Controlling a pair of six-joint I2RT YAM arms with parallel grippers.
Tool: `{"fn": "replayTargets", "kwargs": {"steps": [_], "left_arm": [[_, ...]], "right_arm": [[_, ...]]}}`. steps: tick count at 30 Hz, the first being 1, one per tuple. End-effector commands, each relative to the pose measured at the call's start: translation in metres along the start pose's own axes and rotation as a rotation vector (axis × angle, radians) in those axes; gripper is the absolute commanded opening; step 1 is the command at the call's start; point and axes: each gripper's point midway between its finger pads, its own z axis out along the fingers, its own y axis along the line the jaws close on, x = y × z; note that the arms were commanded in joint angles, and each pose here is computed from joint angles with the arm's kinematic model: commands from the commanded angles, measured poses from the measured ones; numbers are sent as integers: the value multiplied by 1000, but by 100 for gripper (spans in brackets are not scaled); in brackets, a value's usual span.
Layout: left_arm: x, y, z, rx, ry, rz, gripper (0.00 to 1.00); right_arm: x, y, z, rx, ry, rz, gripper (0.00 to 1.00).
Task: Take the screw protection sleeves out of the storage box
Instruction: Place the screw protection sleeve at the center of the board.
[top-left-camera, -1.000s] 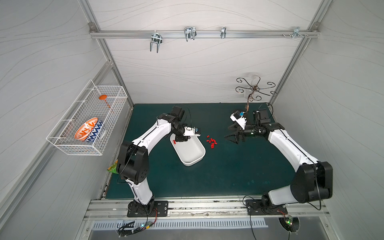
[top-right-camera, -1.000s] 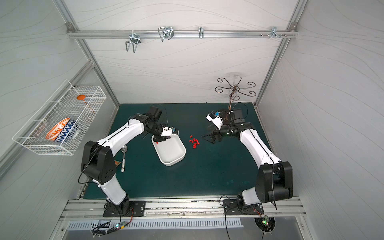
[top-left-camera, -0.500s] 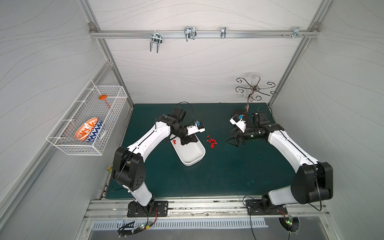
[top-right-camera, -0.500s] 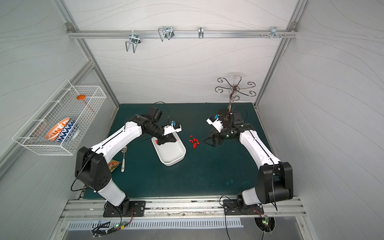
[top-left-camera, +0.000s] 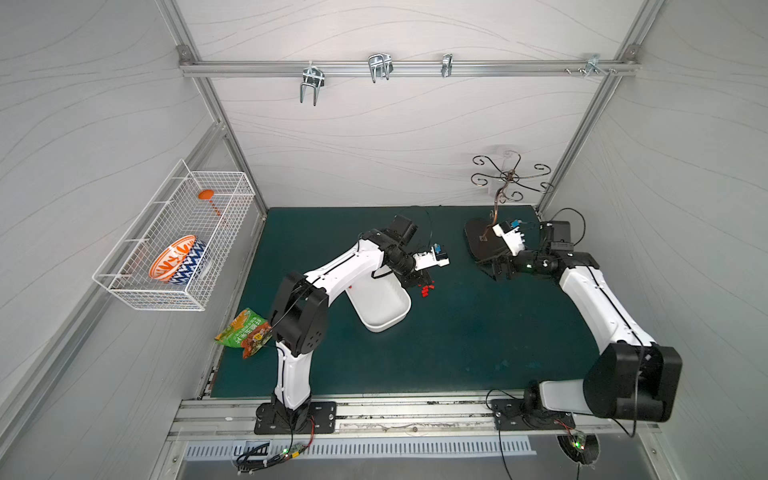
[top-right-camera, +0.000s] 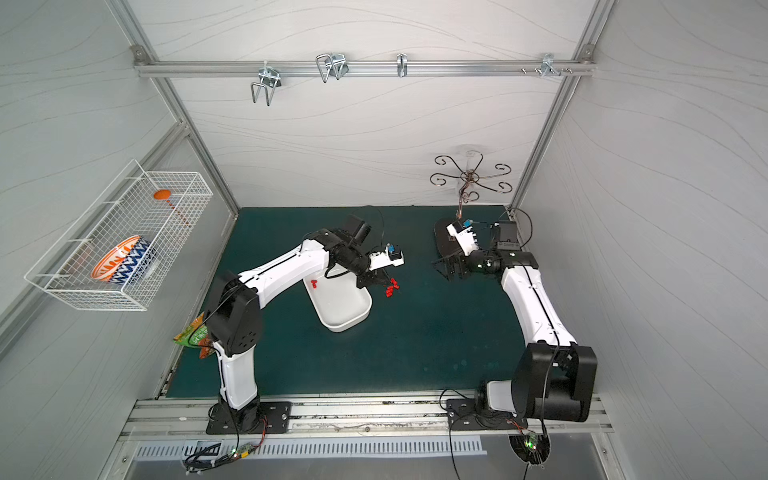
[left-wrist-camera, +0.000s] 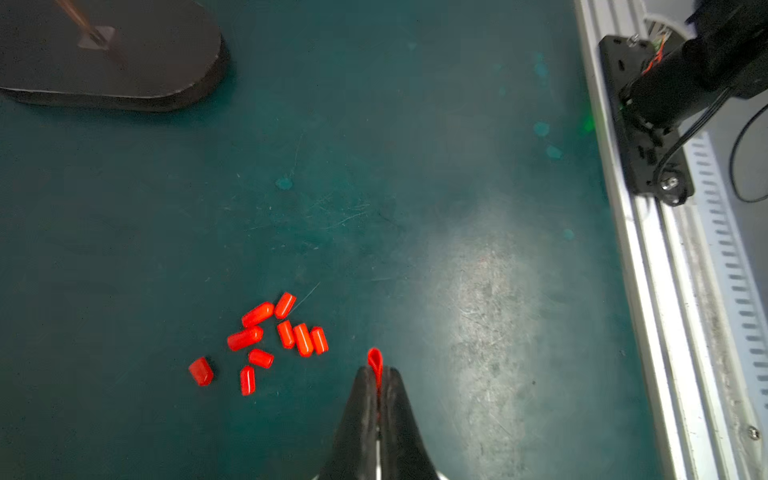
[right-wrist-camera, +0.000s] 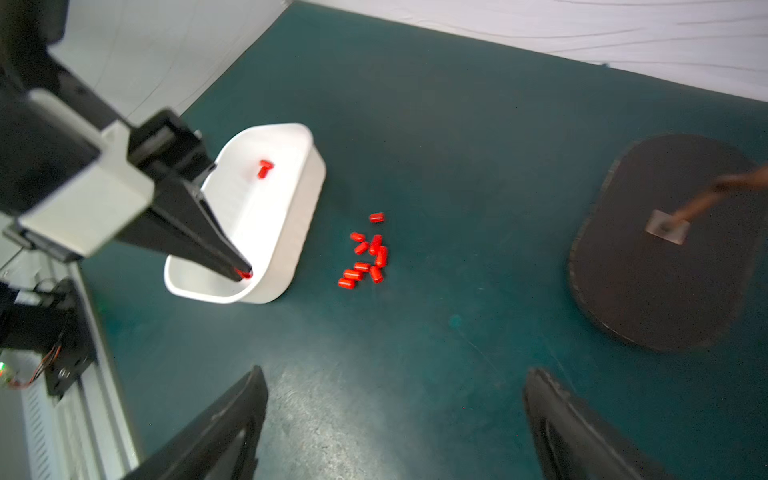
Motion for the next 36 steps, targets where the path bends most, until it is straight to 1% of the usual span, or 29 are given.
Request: {"fn": "replayTargets", "kwargs": {"steps": [1,5,6,10,13,16,20,26,30,33,34,36], "left_arm": [[-7,22,16,-55,22,29,0],[4,33,43,-57,80,29,0],[0,35,47,-58,78,41,0],[12,35,72,-46,128,78,4],[23,41,84,-67,170,94,8],[26,49,86,-99,194,107,12],[21,48,80,-105,191,109,19],[11,41,61,-115,182,117,29],[3,31,41,-112,172,109,31],[-3,19,17,-117,159,95,33],[6,11,12,-104,176,74,34],[14,-1,-3,-106,184,46,37]], "right_arm": [[0,-21,-14,75,-31,86,99],[1,-25,-17,70,-45,109,99],[1,-23,-17,62,-46,110,99],[0,-19,-15,30,-54,116,99],[-1,-17,-15,25,-56,113,99],[-2,-16,-16,19,-62,110,99],[-2,-15,-16,11,-63,110,99],[-1,-14,-14,-2,-58,117,99],[1,-14,-11,-13,-53,124,99],[1,-14,-11,-16,-54,119,99],[1,-14,-11,-16,-54,116,99],[1,-14,-11,-18,-53,114,99]]}}
